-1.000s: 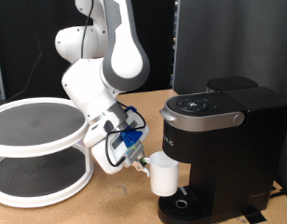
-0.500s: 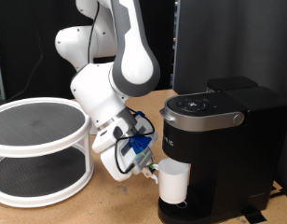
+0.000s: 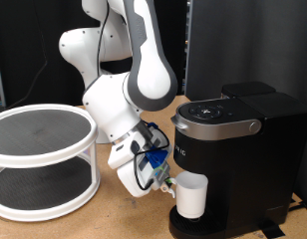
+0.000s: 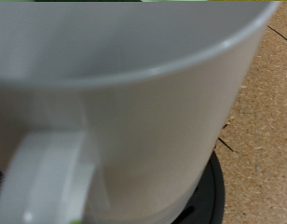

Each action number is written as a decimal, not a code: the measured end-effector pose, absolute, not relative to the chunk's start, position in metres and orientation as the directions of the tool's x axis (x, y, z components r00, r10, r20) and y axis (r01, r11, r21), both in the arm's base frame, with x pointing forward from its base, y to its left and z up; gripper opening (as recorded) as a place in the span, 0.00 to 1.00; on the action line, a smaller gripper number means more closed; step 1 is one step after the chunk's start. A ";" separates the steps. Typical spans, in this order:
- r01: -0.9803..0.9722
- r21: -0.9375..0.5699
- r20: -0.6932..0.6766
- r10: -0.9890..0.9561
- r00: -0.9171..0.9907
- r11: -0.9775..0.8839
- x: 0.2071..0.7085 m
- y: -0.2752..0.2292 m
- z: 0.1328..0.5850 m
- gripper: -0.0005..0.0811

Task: Make a cup of coffee with the keurig machine

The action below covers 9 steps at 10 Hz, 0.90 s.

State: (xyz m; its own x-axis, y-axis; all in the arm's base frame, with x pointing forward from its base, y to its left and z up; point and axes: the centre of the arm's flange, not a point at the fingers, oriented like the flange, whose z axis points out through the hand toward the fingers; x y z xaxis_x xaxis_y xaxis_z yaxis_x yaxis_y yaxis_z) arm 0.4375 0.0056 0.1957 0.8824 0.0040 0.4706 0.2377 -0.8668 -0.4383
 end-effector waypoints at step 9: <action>0.255 -0.443 0.465 0.023 0.885 -0.859 0.418 0.012 0.180 0.77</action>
State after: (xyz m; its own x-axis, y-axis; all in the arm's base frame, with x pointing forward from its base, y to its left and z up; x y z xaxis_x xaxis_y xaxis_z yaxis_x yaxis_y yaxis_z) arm 0.4179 0.0124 0.1797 0.8848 0.0228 0.4654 0.2552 -0.8593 -0.4431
